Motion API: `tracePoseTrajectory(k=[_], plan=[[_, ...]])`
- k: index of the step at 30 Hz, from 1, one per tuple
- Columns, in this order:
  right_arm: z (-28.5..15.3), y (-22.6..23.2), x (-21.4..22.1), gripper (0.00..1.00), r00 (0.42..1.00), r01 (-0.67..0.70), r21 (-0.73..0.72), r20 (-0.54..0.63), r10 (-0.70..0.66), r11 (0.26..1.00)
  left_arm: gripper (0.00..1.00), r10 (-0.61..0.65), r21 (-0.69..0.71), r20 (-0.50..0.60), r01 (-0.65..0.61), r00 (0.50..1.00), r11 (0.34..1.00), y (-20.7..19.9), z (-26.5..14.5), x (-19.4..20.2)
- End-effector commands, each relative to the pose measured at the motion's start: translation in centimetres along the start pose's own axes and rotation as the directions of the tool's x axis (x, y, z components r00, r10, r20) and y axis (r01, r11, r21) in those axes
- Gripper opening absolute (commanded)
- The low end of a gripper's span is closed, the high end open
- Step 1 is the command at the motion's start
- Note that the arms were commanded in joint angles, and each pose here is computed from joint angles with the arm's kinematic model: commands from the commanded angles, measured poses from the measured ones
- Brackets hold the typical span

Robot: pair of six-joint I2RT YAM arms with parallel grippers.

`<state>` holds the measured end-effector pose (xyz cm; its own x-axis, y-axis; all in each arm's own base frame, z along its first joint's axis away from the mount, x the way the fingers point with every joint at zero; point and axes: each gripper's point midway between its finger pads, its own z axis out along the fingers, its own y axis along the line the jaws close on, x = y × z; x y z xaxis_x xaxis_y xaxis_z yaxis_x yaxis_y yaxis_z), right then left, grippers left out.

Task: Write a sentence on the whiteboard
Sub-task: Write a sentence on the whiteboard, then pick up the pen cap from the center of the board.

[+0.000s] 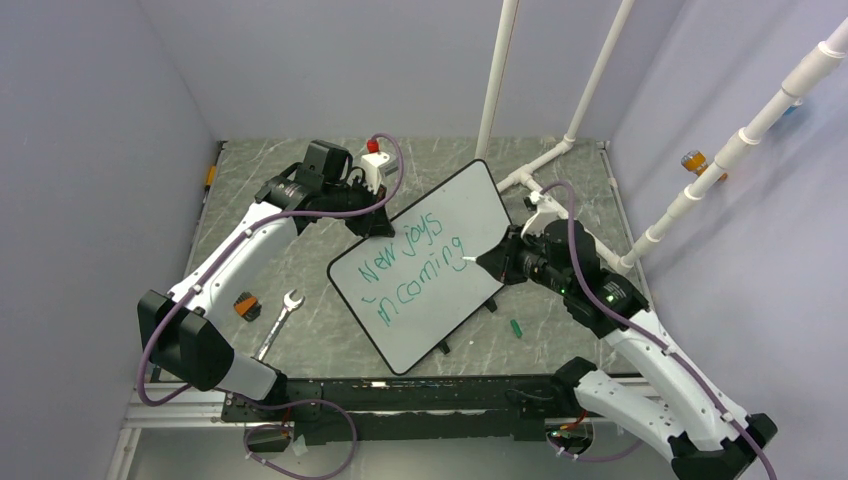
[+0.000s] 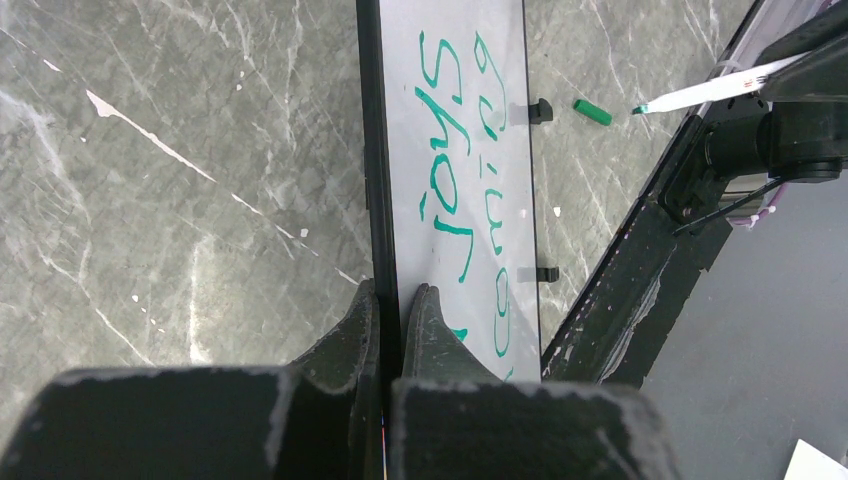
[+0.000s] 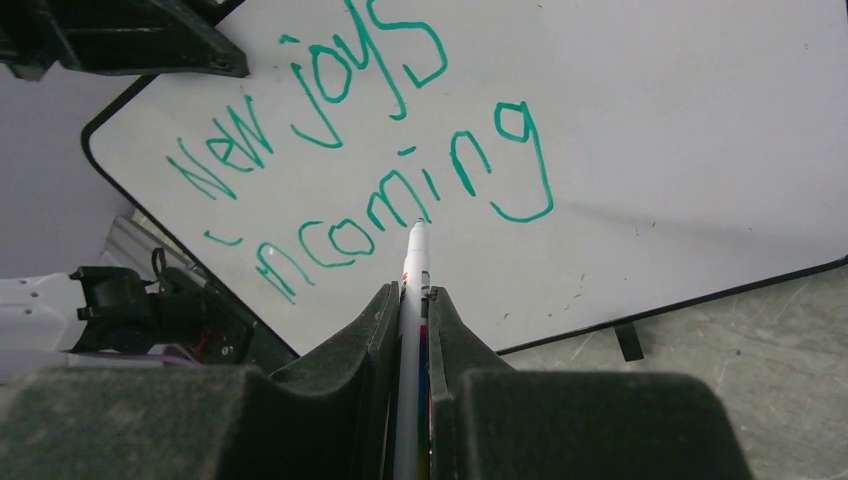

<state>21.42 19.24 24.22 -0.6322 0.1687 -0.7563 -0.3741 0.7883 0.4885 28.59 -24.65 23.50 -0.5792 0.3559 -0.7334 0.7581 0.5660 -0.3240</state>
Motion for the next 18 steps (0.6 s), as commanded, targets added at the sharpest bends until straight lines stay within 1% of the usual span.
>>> tracePoseTrajectory(k=[1,7,10,13,15,18], plan=[[-1.5,0.2,-0.2,0.0,1.0,-0.016,0.008,0.009,0.016,1.0,0.0,0.135,-0.088,-0.024,-0.136,0.991,0.987,1.7,0.3,0.5],[-2.0,0.1,-0.4,0.0,1.0,-0.008,0.019,0.019,0.007,1.0,0.0,0.121,-0.022,0.017,-0.12,0.993,0.993,0.2,0.3,0.0],[-2.3,-0.1,-0.5,0.0,1.0,-0.004,0.025,0.029,0.003,1.0,0.0,0.115,-0.003,0.018,-0.115,0.993,0.993,-0.3,0.1,0.0],[-2.5,-0.3,-0.2,0.0,0.999,-0.003,0.028,0.033,0.002,1.0,0.0,0.092,-0.012,0.01,-0.092,0.996,0.996,-0.2,0.1,0.3],[-2.5,-0.2,-0.2,0.0,0.999,-0.004,0.022,0.037,0.003,1.0,0.0,0.066,-0.047,-0.015,-0.067,0.998,0.997,0.6,0.3,0.8],[-2.6,-0.2,-0.2,0.0,0.999,-0.003,0.015,0.041,0.002,1.0,0.0,0.041,-0.051,-0.035,-0.043,0.999,0.998,0.9,0.7,1.6]])
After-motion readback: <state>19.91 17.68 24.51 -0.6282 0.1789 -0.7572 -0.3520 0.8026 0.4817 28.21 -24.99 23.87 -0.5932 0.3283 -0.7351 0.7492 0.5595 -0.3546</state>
